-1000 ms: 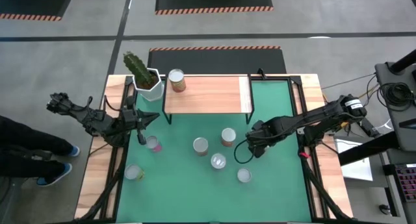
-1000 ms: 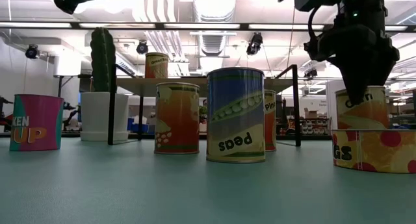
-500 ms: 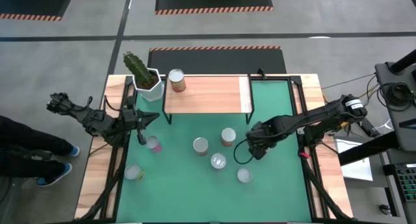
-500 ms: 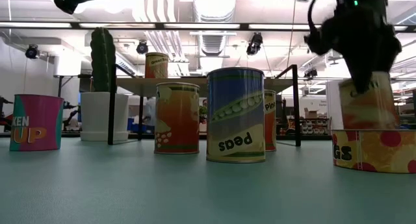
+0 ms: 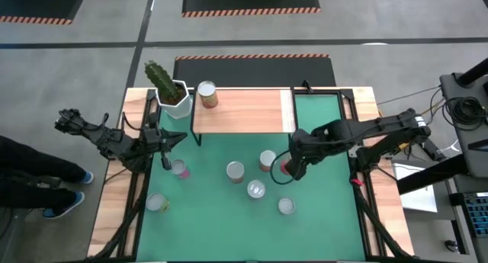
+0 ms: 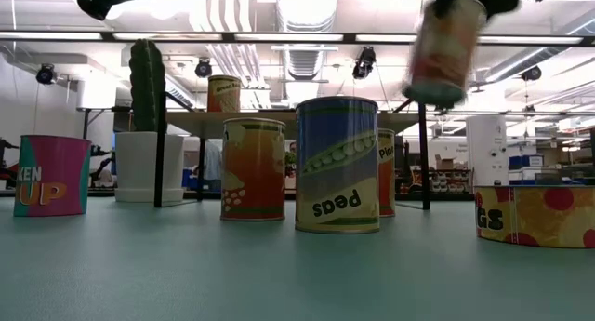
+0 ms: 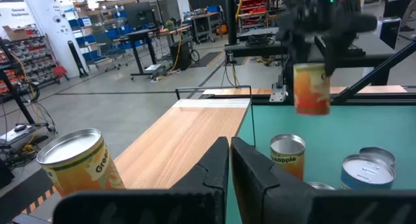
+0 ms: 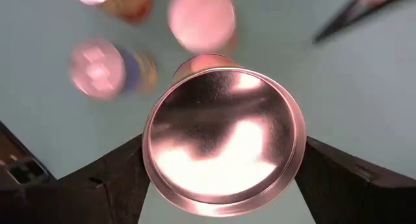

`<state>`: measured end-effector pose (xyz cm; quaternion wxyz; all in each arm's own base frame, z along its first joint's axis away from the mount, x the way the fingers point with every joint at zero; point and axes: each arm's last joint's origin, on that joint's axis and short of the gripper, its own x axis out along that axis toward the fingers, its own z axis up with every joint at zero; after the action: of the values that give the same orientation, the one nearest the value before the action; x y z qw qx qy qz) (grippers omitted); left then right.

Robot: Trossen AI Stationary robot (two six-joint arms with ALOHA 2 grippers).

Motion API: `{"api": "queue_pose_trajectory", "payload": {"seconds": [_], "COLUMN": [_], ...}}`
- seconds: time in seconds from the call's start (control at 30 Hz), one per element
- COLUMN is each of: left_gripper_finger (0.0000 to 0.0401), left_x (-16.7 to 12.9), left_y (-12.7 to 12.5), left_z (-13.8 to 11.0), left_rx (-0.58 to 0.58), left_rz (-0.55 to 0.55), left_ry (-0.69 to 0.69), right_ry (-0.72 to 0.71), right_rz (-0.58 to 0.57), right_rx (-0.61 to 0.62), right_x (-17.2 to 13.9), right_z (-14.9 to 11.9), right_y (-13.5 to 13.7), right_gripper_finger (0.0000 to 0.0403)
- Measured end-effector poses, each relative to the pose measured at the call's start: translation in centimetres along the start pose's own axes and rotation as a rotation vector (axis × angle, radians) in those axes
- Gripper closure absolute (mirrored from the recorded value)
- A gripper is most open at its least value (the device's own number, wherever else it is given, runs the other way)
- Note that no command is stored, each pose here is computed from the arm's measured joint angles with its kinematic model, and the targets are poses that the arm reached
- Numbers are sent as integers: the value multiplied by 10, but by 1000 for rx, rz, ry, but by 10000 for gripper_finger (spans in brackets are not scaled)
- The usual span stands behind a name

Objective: Pick and place cans onto a shelf
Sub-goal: Put the right canned corn on the shelf

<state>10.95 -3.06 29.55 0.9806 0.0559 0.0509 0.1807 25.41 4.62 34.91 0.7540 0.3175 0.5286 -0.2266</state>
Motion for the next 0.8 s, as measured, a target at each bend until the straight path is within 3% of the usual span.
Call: {"api": "queue_pose_trajectory", "payload": {"seconds": [0.27,0.57,0.8], "left_gripper_finger": [401,401,401], "left_x": [0,0,0], "left_y": [0,0,0], "left_z": [0,0,0], "left_rx": [1,2,2], "left_rz": [0,0,0], "left_ry": [1,1,1], "right_ry": [-154,-101,-158], "right_rz": [16,-76,-97], "right_rx": [-94,-227,-320], "right_x": [-25,-28,-27], "right_z": [35,89,136], "right_y": [13,18,14], "right_gripper_finger": [91,90,90]}}
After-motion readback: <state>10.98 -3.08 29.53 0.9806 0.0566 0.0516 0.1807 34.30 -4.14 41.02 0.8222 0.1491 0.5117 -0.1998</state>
